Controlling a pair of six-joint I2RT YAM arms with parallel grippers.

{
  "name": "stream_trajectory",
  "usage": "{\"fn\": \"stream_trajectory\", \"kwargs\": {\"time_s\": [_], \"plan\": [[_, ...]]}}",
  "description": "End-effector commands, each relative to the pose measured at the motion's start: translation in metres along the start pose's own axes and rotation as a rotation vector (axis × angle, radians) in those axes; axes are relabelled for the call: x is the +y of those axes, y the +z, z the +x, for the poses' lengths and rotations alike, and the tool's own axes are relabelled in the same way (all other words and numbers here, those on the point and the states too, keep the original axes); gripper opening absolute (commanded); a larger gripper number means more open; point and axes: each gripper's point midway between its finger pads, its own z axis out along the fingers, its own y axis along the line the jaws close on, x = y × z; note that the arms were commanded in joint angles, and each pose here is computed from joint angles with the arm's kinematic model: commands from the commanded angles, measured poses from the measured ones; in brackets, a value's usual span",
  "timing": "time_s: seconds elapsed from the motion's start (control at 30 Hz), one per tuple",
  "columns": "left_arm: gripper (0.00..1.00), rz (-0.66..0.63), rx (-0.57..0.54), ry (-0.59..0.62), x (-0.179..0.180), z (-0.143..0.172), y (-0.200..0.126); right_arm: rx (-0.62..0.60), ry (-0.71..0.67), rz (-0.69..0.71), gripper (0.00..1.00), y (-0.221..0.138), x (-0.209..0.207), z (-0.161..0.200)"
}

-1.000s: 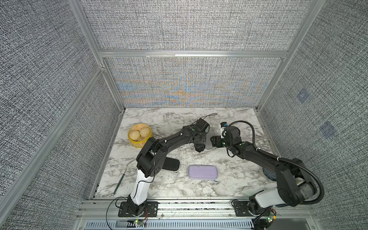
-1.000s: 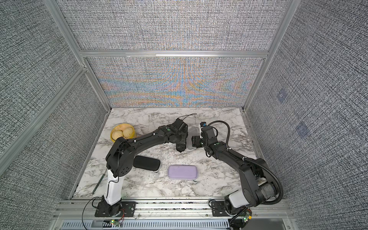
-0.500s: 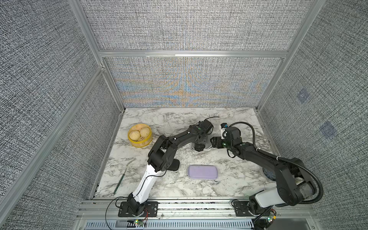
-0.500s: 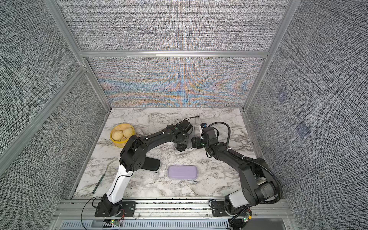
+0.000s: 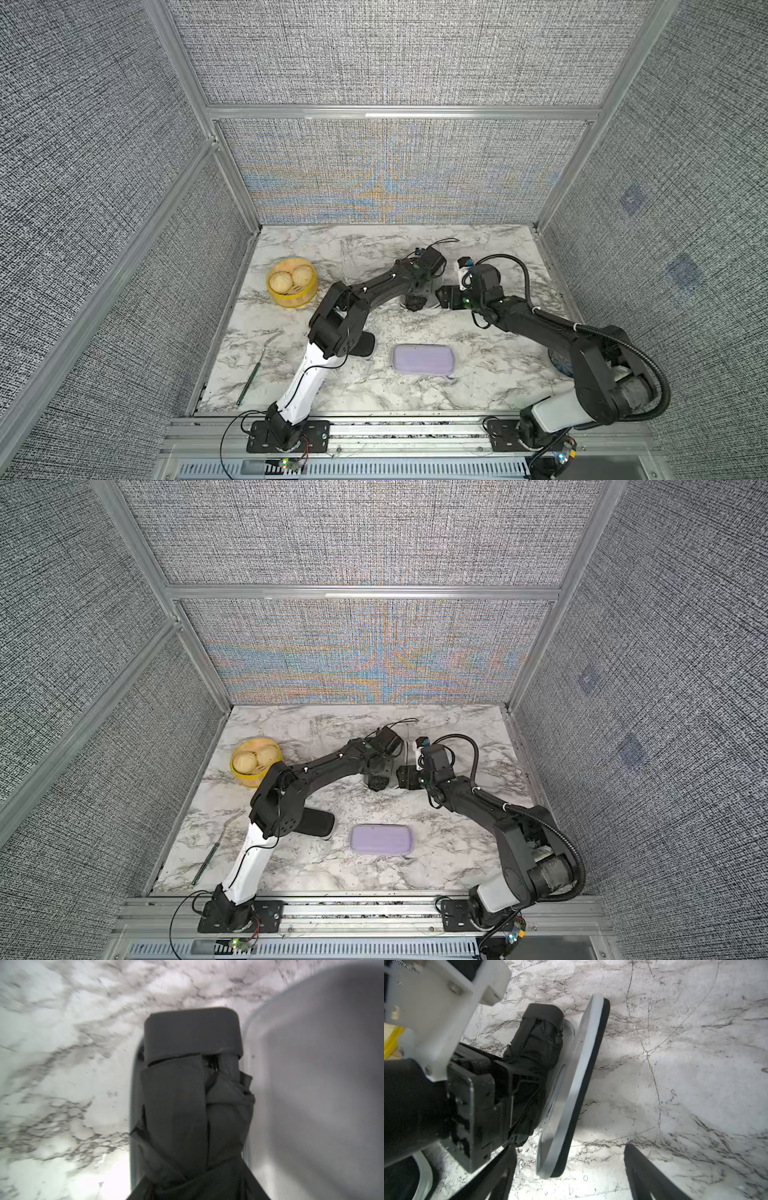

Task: Put umbrellas into zippered umbrella sleeves
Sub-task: Place the umbrella in the umbrella sleeve.

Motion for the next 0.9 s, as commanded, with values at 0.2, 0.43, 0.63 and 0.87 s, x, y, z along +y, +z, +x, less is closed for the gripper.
{"fn": "stream_trajectory", "kwargs": {"time_s": [0.2,0.43,0.63,0.87], "plan": [[0.32,-0.045,0.010,0.021,0.006,0.009,0.019,0.009,0.006,-0.084,0.85,0.000,0.014,0.001],[0.32,-0.017,0.024,0.070,0.008,0.022,0.015,0.015,0.021,-0.099,0.85,0.005,0.017,-0.002],[0.31,0.082,0.145,0.080,0.000,0.062,0.023,0.023,0.043,-0.063,0.82,0.014,0.010,-0.004],[0.27,0.099,0.171,0.020,0.008,0.084,0.022,0.043,0.053,-0.043,0.73,0.027,0.006,-0.001]]}}
